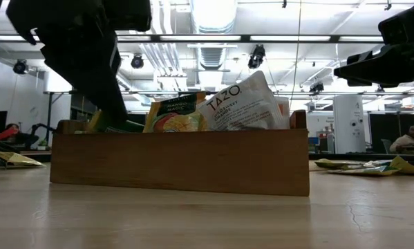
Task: Pick & Place Tea
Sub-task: Put the yellow tea bag into the left section of the wooden organizer
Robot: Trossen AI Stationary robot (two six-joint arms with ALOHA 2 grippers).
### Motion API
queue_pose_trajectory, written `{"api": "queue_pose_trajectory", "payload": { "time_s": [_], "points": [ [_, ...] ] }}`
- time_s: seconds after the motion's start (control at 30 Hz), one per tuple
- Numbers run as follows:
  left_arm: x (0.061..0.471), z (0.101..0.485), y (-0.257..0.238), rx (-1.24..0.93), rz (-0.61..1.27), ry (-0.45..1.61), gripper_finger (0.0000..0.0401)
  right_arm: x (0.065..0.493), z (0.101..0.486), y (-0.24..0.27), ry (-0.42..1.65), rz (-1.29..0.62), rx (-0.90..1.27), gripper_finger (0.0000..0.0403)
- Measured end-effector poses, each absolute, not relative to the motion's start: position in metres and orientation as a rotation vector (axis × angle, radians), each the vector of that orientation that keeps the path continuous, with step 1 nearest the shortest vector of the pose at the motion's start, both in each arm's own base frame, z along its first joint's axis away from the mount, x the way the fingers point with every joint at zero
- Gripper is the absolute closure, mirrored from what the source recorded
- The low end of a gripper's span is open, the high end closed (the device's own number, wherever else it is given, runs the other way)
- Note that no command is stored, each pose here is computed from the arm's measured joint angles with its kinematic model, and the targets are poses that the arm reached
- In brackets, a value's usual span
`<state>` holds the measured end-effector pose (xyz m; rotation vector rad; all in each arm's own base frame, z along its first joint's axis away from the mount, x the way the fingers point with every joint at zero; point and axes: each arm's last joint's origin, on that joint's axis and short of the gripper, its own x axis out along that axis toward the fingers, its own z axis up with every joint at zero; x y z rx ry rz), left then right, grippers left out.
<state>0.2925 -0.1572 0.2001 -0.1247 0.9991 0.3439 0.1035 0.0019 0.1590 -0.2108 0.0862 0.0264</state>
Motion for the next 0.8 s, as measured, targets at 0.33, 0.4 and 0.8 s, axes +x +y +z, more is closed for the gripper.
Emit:
{"api": "queue_pose_trajectory", "payload": {
  "time_s": [0.33, 0.4, 0.8],
  "points": [
    [0.290, 0.199, -0.157, -0.101, 0.315, 1.053, 0.0344, 0.104, 0.159, 0.002, 0.086, 0.026, -0.211, 0.0335],
    [0.290, 0.199, -0.157, -0.091, 0.305, 1.055, 0.0374, 0.104, 0.159, 0.002, 0.086, 0.026, -0.211, 0.0335],
    [0.291, 0.212, -0.155, 0.071, 0.230, 1.107, 0.0398, 0.103, 0.159, 0.002, 0.086, 0.026, -0.211, 0.0335]
  ]
}}
